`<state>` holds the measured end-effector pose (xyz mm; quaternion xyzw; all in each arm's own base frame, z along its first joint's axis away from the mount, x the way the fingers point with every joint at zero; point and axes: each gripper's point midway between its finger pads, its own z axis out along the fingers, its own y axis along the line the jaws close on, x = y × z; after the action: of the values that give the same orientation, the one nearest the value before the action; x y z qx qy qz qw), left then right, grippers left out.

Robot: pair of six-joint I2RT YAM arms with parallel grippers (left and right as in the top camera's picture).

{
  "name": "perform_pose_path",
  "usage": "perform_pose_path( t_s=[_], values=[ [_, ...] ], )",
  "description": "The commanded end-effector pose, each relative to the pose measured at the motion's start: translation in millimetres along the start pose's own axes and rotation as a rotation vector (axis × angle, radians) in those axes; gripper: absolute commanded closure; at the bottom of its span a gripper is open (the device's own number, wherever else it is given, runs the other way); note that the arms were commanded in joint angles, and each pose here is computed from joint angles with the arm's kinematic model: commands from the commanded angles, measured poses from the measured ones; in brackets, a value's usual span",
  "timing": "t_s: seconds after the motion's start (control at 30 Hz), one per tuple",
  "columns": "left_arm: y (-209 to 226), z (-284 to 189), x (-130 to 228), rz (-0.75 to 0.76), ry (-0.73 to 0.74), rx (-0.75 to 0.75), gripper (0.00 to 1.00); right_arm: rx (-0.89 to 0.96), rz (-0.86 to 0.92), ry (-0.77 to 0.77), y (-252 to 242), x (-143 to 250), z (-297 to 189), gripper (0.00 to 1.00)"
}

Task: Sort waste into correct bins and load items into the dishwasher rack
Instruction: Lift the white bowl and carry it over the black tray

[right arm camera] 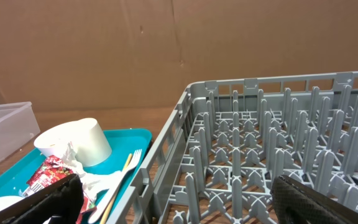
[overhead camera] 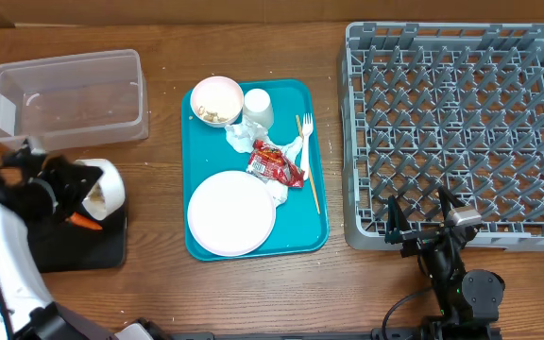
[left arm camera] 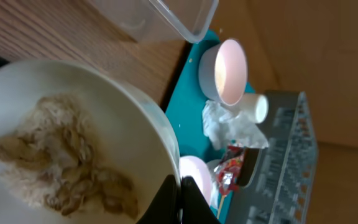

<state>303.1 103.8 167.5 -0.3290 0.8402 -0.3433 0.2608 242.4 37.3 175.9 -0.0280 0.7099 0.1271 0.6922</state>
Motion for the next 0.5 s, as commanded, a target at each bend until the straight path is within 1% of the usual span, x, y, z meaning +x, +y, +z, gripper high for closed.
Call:
perform_pose_path(
  t_s=[0.0, 0.07, 0.17, 0.37, 0.47],
  values=[
    [-2.2, -13.6, -2.3, -0.042, -0.044, 0.209, 0.96, -0.003, -0.008, -0.005, 0.4, 1.6, 0.1, 0.00],
    [10.6, -20.2, -3.3, -0.084, -0.077, 0.239, 0.96, -0.003, -0.008, -0.005, 0.4, 1.6, 0.1, 0.00],
    [24.5, -28.0, -5.2, -0.106, -0.127, 0.274, 0.96, -0.003, -0.008, -0.005, 0.5, 1.5, 0.1, 0.00],
    [25.5, -42.7, -8.9, -0.145, -0.196, 0.466, 0.96, -0.003, -0.008, -0.005, 0.4, 1.6, 0.1, 0.00],
    [32.8, -45.3, -11.1, -0.169, -0.210, 0.470, 0.96, -0.003, -0.008, -0.005, 0.4, 1.6, 0.1, 0.00]
  ],
)
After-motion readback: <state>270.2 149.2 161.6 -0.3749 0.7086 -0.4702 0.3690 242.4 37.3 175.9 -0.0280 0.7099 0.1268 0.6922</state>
